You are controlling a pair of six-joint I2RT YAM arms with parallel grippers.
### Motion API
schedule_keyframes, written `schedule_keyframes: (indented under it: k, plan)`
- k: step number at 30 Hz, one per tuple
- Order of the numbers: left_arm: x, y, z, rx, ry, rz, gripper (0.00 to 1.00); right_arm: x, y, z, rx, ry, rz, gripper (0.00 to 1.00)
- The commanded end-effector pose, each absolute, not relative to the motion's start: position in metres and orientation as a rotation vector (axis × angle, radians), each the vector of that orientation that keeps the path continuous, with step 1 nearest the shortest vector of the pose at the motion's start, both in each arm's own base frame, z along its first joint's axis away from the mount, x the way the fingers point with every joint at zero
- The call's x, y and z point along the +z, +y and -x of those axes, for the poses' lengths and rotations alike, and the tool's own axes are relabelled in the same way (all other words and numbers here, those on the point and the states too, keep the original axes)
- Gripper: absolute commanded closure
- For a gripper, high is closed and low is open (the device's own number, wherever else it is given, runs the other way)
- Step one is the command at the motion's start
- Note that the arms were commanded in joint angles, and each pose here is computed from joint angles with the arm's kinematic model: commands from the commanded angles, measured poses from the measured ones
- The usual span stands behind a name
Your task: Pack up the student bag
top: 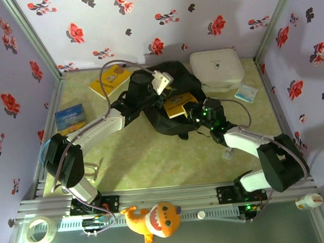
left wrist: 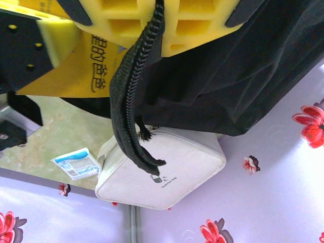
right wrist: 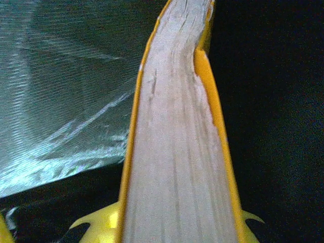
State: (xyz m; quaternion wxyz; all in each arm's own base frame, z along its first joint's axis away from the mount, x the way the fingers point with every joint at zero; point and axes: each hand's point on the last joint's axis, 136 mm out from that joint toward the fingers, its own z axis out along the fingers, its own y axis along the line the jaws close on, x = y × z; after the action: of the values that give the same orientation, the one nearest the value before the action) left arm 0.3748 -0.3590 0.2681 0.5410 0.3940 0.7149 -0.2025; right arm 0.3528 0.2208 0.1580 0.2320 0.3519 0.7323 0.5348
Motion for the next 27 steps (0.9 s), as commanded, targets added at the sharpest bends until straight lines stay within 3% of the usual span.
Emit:
schedule_keyframes:
  k: [1,19,22,27]
  plan:
    - [0.321,-0.363,-0.362,-0.556,1.546,-0.893,1.0,0.197,0.231,-0.376,1.551,1.858,-0.857,0.87]
    - [0.299,-0.354,-0.353,-0.567,1.587,-0.916,1.0,0.105,0.263,-0.46,1.505,1.959,-0.864,0.83]
    - [0.292,-0.35,-0.355,-0.565,1.606,-0.91,1.0,0.104,0.258,-0.463,1.469,1.969,-0.863,0.79]
    - [0.278,-0.345,-0.364,-0.552,1.642,-0.899,1.0,0.123,0.266,-0.453,1.535,2.057,-0.786,0.84]
